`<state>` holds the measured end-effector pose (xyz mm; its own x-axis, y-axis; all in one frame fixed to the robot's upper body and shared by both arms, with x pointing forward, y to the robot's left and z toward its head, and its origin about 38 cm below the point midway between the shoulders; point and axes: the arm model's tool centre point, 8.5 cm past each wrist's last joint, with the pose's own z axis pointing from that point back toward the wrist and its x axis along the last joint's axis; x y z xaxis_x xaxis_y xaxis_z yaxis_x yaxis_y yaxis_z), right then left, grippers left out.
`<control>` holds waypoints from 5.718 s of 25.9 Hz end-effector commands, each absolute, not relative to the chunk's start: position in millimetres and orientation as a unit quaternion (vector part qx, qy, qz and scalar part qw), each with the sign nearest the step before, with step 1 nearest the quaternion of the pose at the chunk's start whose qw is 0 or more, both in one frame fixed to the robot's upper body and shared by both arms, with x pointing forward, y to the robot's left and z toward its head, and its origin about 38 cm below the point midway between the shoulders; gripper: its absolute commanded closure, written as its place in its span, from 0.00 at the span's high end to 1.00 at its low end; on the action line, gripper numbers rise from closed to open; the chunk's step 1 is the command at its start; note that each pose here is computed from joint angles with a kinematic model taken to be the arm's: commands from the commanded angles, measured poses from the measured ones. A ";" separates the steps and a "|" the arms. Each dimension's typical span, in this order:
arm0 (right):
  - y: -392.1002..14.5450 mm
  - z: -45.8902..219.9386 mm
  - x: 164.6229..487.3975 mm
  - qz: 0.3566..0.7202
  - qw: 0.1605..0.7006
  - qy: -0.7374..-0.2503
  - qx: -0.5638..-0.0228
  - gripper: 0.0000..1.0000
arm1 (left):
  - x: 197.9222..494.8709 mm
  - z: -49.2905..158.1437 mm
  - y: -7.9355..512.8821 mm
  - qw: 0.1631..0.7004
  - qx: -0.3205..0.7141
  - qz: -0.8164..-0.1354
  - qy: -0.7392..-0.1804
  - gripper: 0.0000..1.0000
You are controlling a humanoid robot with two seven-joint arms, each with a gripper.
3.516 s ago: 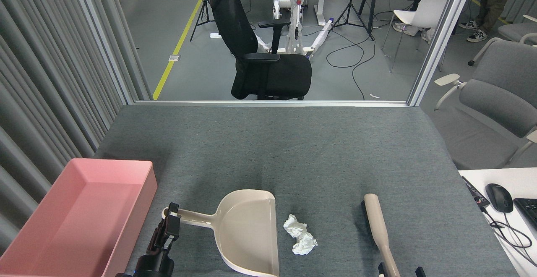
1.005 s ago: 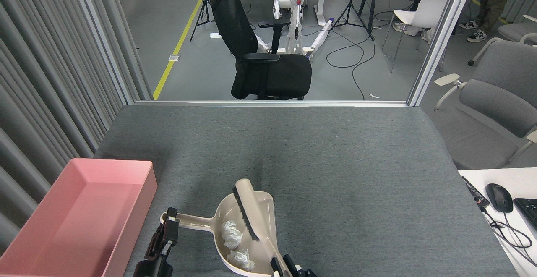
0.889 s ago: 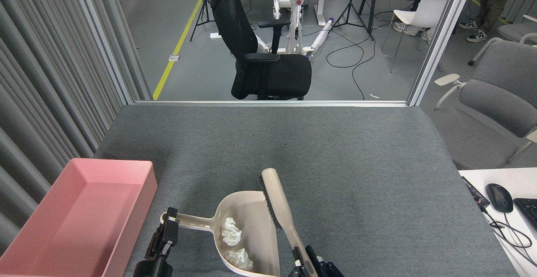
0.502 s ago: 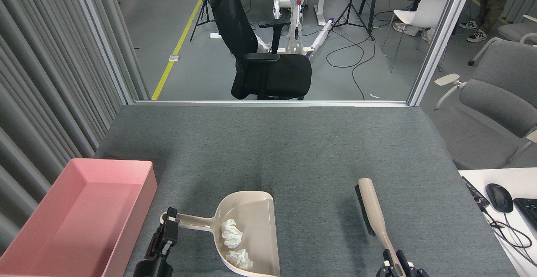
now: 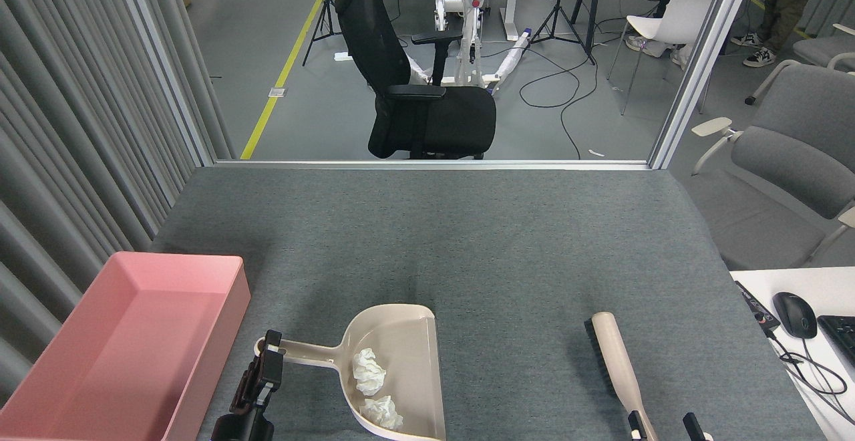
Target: Sweep and dump garbage into bin
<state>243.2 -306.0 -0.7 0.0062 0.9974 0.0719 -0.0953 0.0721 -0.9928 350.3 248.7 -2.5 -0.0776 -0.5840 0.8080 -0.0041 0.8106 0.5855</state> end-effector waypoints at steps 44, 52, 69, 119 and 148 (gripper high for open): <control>-304.7 -13.4 232.6 0.507 0.557 -0.481 -0.449 0.99 | 375.3 133.5 388.5 0.603 0.183 -0.104 -0.769 0.00; -299.3 -17.0 233.9 0.506 0.561 -0.483 -0.443 0.99 | 374.1 168.5 475.3 0.604 0.241 -0.104 -0.753 0.00; -299.9 -19.0 233.9 0.504 0.562 -0.483 -0.443 0.99 | 374.1 254.4 593.1 0.531 0.435 -0.258 -0.680 0.00; -294.8 -22.4 231.4 0.503 0.568 -0.485 -0.436 0.99 | 371.5 87.0 200.0 0.618 0.219 -0.267 -0.707 0.00; -297.3 -24.6 225.9 0.504 0.570 -0.481 -0.435 0.99 | 346.7 49.3 175.5 0.603 0.273 -0.286 -0.692 1.00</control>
<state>226.2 -296.3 -24.8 0.0271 0.9935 0.1108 -0.1582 0.1137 -0.9808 351.4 172.9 46.0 -0.0883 -0.7183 0.6901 -0.0208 0.6940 0.7197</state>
